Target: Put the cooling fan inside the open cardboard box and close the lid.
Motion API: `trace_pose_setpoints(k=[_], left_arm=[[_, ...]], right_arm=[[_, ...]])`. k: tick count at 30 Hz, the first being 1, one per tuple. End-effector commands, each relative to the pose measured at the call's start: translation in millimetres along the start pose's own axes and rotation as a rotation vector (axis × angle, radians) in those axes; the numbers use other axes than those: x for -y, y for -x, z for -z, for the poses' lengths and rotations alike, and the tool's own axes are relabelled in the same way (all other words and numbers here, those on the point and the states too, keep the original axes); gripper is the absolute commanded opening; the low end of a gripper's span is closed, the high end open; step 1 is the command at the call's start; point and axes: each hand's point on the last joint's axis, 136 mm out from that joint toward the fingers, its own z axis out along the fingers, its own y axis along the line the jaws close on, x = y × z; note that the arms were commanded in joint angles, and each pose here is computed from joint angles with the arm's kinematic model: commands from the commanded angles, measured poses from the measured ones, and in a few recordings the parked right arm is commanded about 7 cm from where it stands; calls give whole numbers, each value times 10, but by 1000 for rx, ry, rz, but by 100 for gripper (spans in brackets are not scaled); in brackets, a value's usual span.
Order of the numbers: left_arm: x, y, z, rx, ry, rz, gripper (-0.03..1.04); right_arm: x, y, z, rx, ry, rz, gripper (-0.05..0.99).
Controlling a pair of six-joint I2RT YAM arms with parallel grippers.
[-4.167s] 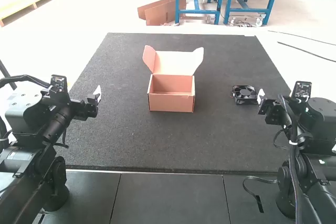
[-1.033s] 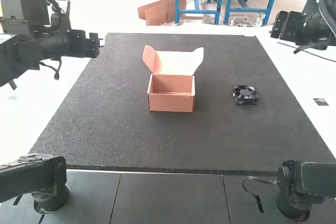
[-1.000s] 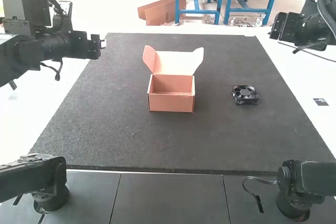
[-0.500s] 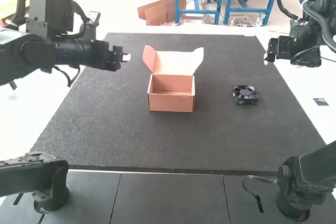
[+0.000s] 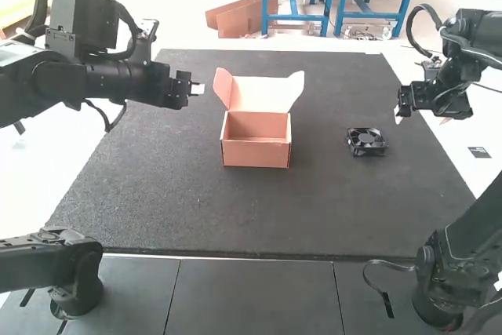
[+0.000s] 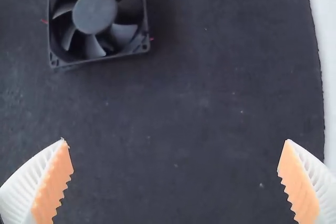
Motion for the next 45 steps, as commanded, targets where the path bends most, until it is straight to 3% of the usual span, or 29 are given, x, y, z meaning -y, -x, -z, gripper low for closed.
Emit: trace_pose_setpoints(k=[1, 14, 45], left_arm=[[49, 165, 65, 44, -17, 2, 96], [29, 165, 60, 46, -12, 4, 96], [27, 144, 47, 43, -12, 4, 96]], right_arm=[[-25, 142, -19, 30, 37, 22, 90], [-47, 274, -562, -20, 72, -21, 90], [133, 620, -1335, -77, 11, -49, 90]])
